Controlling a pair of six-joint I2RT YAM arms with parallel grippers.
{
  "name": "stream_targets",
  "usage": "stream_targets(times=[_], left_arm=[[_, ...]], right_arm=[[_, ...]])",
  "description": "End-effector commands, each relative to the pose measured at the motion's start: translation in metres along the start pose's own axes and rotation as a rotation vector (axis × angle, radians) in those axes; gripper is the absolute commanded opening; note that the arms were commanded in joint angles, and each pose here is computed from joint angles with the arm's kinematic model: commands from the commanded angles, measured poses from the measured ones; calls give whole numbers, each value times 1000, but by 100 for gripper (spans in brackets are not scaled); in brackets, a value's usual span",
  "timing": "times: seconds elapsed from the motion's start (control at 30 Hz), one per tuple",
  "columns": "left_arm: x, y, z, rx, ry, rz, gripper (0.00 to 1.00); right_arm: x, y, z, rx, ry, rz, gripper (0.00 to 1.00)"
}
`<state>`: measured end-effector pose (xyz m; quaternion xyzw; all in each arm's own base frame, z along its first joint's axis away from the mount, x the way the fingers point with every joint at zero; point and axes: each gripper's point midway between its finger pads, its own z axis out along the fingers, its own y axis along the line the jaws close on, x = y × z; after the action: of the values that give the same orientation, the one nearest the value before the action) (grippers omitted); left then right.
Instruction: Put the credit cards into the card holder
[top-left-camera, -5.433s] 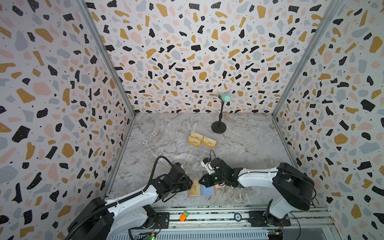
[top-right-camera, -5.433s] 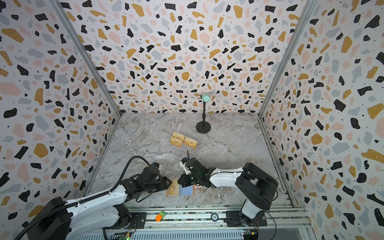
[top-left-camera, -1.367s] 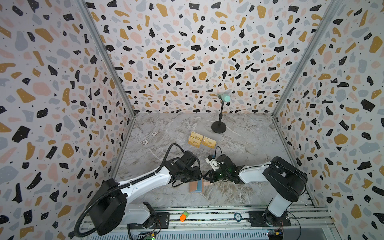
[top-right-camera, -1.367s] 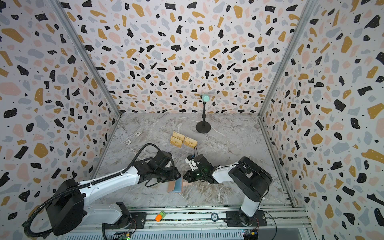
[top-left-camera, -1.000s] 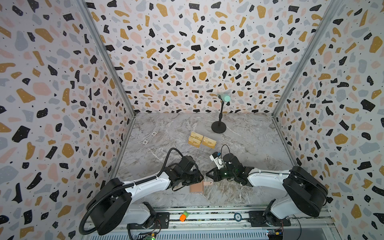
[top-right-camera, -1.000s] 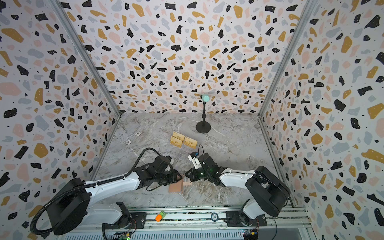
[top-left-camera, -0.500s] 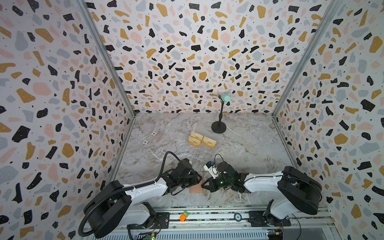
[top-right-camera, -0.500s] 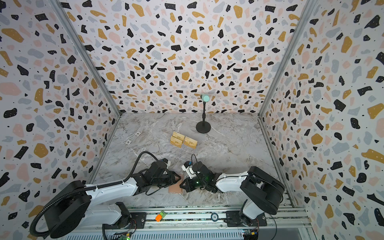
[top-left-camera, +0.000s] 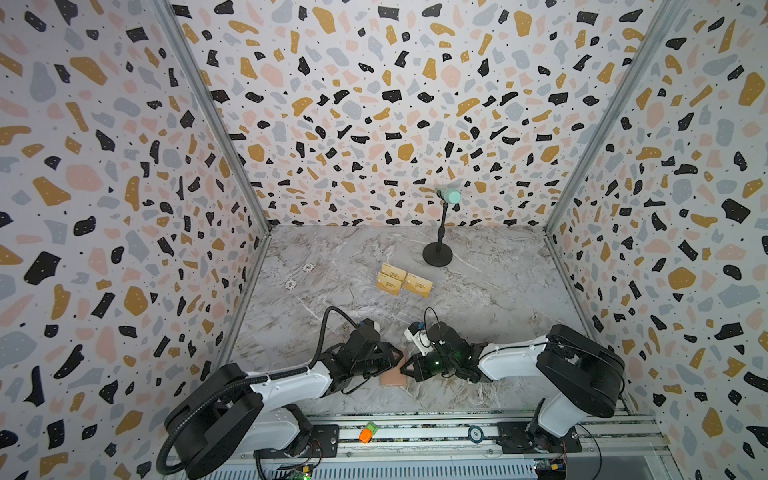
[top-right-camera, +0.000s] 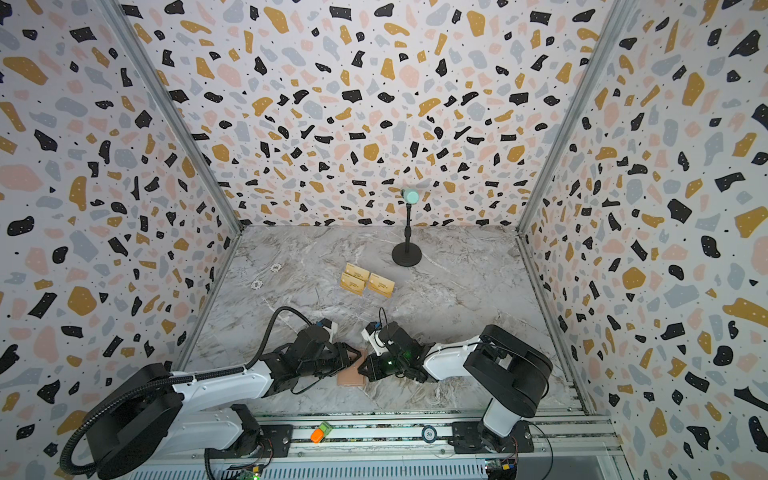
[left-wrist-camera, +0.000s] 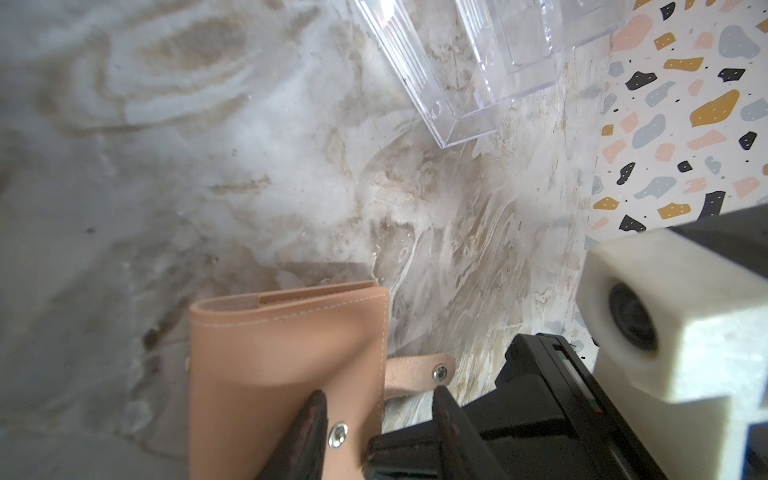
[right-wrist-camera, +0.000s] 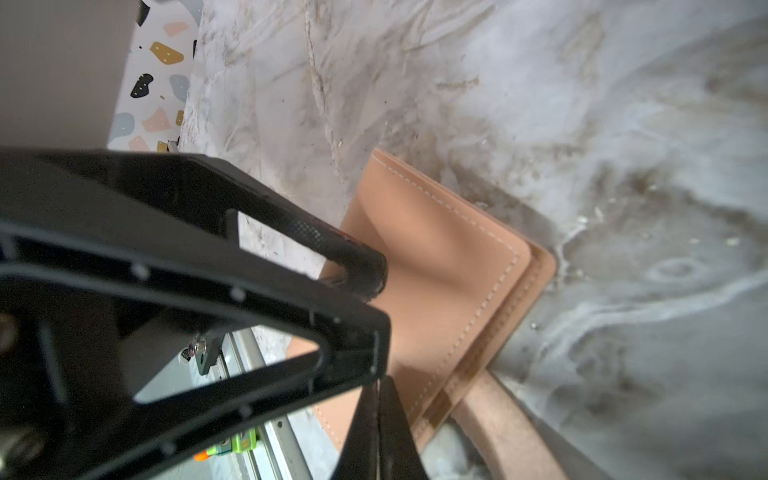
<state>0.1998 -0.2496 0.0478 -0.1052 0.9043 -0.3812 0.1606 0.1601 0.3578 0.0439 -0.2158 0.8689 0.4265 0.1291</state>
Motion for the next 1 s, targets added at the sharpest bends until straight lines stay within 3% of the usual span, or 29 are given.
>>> stream_targets(times=[0.0,0.43,0.7,0.97], left_arm=[[2,5,2,-2,-3,-13,44],[-15,-3,-29,-73,19,125,47],[-8,25,-33,-186,121,246,36],[0,38,-22,-218,180,276,32]], right_arm=[[-5,-6,4,44,6,4,7],[10,-36,4,151,61,35,6],[8,-40,1,169,56,33,5],[6,-39,3,166,63,30,4]])
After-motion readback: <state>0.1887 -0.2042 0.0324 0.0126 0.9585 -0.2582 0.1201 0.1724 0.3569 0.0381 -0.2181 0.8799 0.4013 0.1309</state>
